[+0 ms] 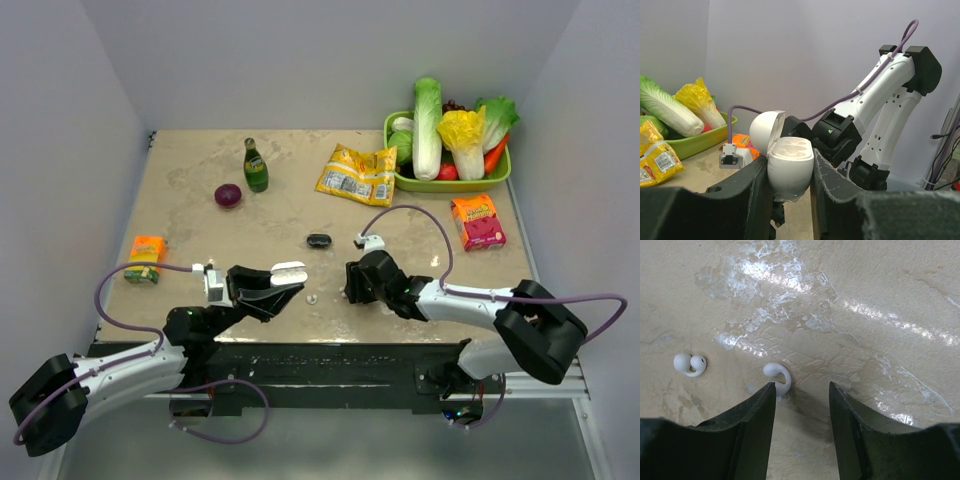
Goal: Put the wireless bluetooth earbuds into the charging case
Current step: Pick up the earbud from the center of the board, then place the earbud in the charging case.
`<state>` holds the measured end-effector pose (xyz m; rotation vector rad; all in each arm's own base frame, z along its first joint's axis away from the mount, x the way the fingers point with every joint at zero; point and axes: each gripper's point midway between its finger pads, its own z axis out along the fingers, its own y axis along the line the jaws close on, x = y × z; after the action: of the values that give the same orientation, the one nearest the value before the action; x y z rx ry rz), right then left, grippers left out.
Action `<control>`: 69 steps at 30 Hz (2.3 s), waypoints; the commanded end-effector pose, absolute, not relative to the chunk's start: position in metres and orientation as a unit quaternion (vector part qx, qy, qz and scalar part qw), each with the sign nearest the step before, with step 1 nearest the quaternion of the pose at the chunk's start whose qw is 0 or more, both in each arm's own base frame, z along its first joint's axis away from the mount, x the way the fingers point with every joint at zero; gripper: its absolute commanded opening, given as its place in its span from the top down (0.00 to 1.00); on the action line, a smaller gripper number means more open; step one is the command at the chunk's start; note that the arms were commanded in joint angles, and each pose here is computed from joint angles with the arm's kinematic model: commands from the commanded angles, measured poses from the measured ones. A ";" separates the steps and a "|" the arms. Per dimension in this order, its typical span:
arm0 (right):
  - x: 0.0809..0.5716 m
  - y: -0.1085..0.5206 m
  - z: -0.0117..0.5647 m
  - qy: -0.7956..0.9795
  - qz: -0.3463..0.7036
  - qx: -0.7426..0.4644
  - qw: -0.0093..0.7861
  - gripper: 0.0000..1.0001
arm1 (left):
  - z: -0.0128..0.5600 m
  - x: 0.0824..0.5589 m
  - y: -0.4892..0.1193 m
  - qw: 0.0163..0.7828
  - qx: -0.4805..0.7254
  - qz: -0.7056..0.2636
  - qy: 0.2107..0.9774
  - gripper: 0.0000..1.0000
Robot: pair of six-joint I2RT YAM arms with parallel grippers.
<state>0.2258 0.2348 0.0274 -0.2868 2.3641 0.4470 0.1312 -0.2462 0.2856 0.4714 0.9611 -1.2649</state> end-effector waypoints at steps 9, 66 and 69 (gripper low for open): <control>0.235 0.247 0.029 0.911 0.174 -0.130 0.350 0.51 | 0.204 0.116 -0.228 0.647 0.224 -0.550 0.478 1.00; 0.191 0.245 0.245 0.742 0.346 -0.221 0.530 1.00 | 0.208 0.120 -0.238 0.639 0.233 -0.549 0.485 1.00; 0.181 0.233 0.276 0.720 0.349 -0.232 0.554 1.00 | 0.214 0.120 -0.245 0.634 0.245 -0.555 0.480 1.00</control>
<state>0.1983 0.2411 0.2358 -0.4443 1.8014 0.8148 0.1338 -0.2547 0.2711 0.5029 1.0127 -1.2676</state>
